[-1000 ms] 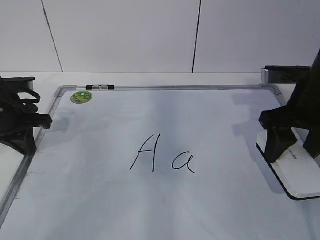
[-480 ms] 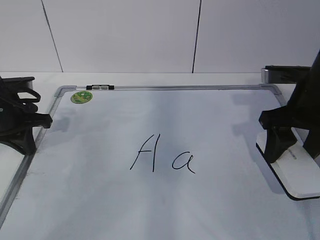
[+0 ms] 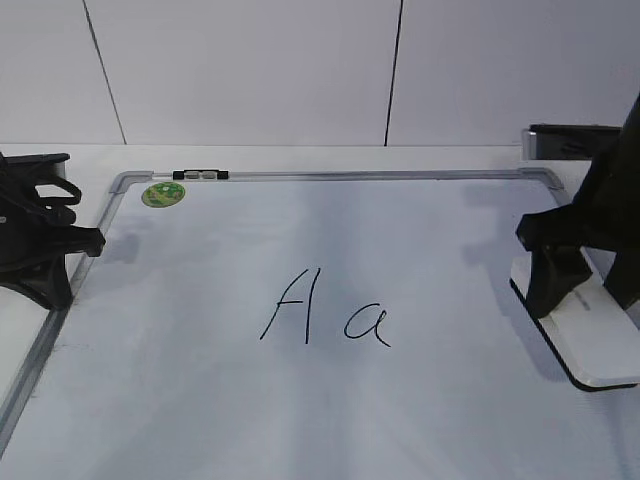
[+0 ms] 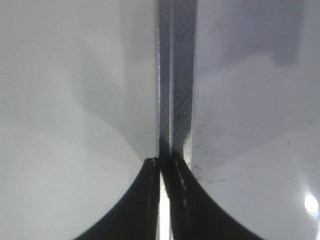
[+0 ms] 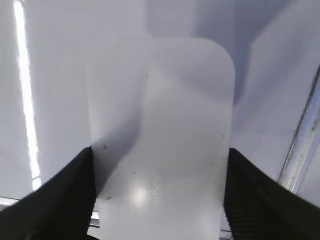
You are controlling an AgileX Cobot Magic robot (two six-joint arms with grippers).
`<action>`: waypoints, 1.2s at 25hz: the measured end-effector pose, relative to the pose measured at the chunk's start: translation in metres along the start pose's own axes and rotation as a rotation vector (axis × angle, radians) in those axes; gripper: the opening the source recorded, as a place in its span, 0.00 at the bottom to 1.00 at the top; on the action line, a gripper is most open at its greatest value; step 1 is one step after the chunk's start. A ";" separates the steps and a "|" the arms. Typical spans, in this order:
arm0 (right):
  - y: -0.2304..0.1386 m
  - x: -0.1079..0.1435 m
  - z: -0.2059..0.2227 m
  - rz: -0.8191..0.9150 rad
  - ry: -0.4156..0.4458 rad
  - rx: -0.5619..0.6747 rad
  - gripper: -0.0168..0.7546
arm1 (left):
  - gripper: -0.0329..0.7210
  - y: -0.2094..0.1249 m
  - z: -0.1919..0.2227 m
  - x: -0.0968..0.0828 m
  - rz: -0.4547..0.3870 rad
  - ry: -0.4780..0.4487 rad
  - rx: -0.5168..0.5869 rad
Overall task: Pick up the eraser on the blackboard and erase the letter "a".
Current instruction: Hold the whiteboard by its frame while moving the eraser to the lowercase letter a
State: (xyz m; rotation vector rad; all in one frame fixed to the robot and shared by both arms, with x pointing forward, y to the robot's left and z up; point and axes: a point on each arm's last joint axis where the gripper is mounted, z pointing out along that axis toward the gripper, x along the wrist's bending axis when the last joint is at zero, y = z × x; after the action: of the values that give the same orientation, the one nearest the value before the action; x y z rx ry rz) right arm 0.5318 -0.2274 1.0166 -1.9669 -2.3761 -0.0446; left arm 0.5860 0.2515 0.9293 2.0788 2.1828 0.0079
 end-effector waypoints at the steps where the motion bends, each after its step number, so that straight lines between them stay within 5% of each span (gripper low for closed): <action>1: 0.002 0.000 -0.002 0.000 0.002 -0.010 0.72 | 0.07 0.000 0.000 0.000 0.000 0.000 0.000; 10: 0.017 0.011 -0.019 -0.031 0.012 -0.082 0.72 | 0.07 0.000 0.000 0.000 0.000 0.000 0.000; 22: 0.044 0.072 0.013 -0.213 -0.007 -0.082 0.71 | 0.07 0.000 0.000 0.000 0.000 0.000 -0.001; 30: 0.055 0.079 0.032 -0.232 -0.012 -0.088 0.71 | 0.07 0.000 0.000 0.000 0.000 0.000 -0.002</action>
State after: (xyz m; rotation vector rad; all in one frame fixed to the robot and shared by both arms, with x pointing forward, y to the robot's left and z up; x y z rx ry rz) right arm 0.5701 -0.1373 0.9889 -1.7178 -2.6406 -0.1501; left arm 0.5862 0.2515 0.9293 2.0774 2.1816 0.0102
